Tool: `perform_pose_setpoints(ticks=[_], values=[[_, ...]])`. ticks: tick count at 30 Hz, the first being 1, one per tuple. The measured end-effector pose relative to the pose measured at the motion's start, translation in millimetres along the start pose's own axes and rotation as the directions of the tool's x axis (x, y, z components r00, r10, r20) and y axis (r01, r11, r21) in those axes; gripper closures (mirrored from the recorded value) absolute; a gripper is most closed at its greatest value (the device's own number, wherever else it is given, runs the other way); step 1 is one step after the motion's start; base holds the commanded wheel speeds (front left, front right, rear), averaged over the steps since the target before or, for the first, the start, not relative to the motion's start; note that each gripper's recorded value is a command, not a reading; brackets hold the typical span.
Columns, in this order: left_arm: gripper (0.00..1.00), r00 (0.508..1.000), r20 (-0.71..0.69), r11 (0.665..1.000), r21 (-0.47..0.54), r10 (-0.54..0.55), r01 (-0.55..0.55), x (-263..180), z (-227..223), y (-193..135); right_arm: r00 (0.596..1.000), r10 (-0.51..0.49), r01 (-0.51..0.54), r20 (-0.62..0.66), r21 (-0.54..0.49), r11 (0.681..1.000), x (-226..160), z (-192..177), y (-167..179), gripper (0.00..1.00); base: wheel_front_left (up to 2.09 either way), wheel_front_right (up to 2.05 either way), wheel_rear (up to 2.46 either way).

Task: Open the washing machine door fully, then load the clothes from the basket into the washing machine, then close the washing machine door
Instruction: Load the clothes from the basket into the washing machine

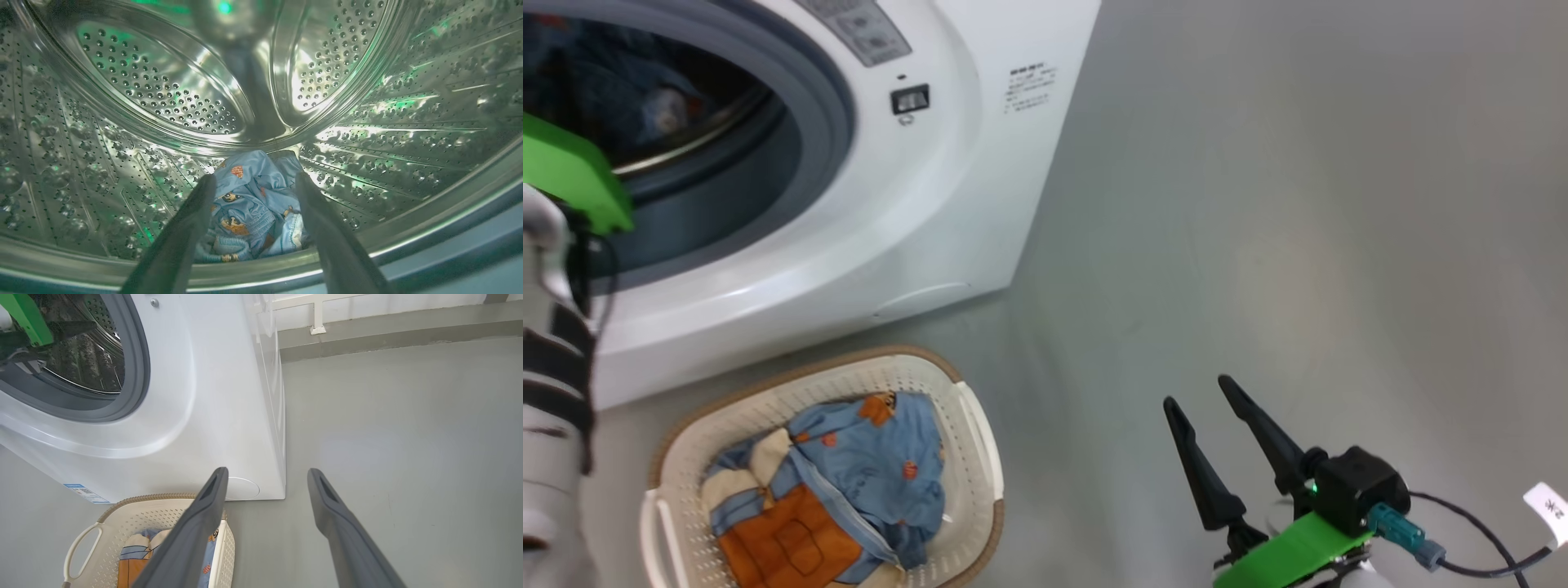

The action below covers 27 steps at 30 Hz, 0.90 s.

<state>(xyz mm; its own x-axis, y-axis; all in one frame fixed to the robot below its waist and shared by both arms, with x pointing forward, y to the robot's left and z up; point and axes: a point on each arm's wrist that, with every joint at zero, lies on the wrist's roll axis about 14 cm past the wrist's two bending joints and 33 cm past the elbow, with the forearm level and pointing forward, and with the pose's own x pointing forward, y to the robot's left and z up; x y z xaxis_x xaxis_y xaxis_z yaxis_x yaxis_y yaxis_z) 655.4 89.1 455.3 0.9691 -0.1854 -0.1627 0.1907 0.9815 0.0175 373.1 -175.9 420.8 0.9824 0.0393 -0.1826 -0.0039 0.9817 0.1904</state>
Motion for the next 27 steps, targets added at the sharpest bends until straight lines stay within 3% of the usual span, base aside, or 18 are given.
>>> perform_pose_setpoints(ticks=[18,27], values=[[0.0,0.997,0.083,0.994,-0.111,0.011,-0.002,-95,13,-22,0.994,0.056,-0.055,0.091,-0.008,0.998,-16,26,18,0.0,0.0,0.0,0.0],[0.0,0.993,0.112,0.991,-0.129,0.042,-0.027,-154,5,-13,0.986,0.109,-0.104,0.126,-0.038,0.994,-20,37,33,0.0,0.0,0.0,0.0]])
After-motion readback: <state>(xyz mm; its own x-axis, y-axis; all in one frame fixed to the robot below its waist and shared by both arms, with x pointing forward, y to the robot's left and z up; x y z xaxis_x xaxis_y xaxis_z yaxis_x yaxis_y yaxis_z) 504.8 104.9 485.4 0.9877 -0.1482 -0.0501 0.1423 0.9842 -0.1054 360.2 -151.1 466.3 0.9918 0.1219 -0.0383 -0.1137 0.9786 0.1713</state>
